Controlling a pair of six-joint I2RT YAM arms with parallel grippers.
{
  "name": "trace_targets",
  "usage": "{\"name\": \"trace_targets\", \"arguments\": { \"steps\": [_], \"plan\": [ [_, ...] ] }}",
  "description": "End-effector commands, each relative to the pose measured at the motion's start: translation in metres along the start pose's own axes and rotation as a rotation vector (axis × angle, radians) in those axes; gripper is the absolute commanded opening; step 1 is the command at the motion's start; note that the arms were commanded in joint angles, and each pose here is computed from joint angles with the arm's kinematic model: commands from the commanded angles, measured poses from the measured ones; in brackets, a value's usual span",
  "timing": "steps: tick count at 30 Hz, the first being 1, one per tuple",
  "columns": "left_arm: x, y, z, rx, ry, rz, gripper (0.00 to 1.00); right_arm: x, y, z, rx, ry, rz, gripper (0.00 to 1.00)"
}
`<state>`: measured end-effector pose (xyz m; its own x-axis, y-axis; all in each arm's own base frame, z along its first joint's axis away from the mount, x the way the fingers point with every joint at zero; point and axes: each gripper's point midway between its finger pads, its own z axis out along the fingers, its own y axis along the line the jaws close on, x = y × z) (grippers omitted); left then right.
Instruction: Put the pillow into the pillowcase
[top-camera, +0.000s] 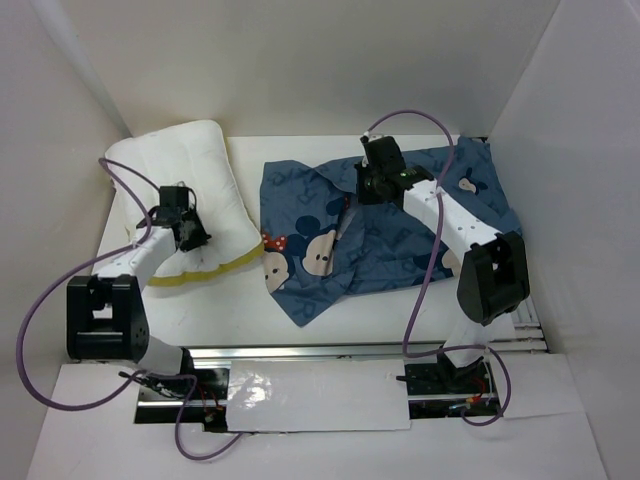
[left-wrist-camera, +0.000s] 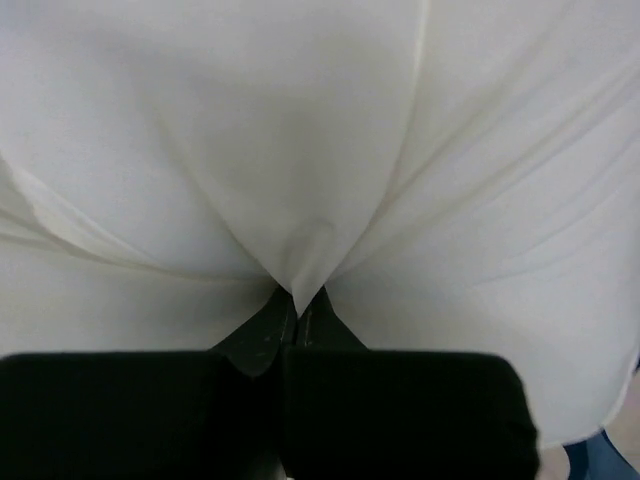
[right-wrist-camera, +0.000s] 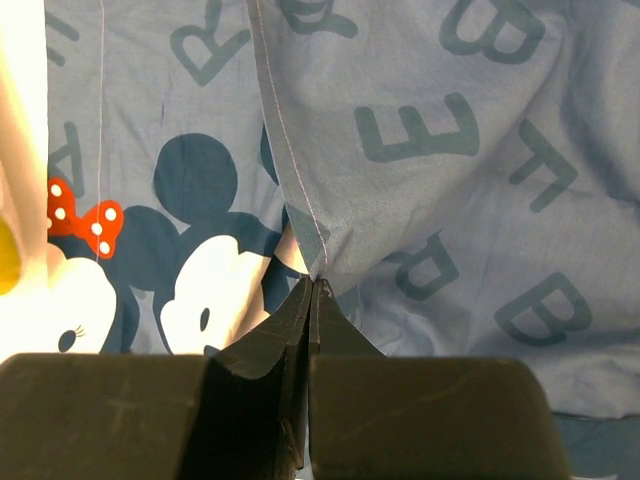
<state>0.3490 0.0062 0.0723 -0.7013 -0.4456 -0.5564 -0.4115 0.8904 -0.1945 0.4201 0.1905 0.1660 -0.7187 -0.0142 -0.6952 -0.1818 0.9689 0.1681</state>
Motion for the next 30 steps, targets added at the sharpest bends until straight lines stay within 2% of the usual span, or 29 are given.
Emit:
{"name": "trace_targets", "arguments": {
  "steps": [1, 2, 4, 7, 11, 14, 18, 22, 30],
  "plan": [
    [0.001, -0.031, -0.015, 0.186, 0.002, 0.058, 0.00, -0.019, 0.005, -0.010, -0.032, -0.067, -0.013, 0.00],
    [-0.017, -0.043, -0.037, 0.253, -0.078, 0.071, 0.00, -0.019, 0.005, -0.010, -0.032, -0.068, -0.013, 0.00],
    [-0.037, -0.067, -0.065, 0.361, -0.155, 0.093, 0.00, -0.024, 0.008, -0.014, -0.049, -0.091, -0.012, 0.00],
    [-0.063, -0.100, -0.111, 0.439, -0.254, 0.121, 0.00, -0.030, 0.011, -0.021, -0.065, -0.116, -0.012, 0.00],
    [-0.073, -0.130, -0.140, 0.503, -0.301, 0.144, 0.00, -0.035, 0.013, -0.023, -0.068, -0.126, -0.012, 0.00],
    [-0.067, -0.146, -0.129, 0.461, -0.281, 0.175, 0.00, -0.037, 0.014, -0.027, -0.072, -0.136, -0.001, 0.00],
    [-0.039, -0.188, -0.114, 0.496, -0.200, 0.259, 0.00, -0.043, 0.018, -0.033, -0.095, -0.150, -0.002, 0.00],
    [-0.025, -0.223, -0.105, 0.497, -0.178, 0.339, 0.00, -0.048, 0.024, -0.039, -0.123, -0.163, -0.004, 0.00],
    [-0.011, -0.275, -0.077, 0.456, -0.113, 0.362, 0.00, -0.045, 0.041, -0.051, -0.196, -0.156, -0.041, 0.00]
  ]
}}
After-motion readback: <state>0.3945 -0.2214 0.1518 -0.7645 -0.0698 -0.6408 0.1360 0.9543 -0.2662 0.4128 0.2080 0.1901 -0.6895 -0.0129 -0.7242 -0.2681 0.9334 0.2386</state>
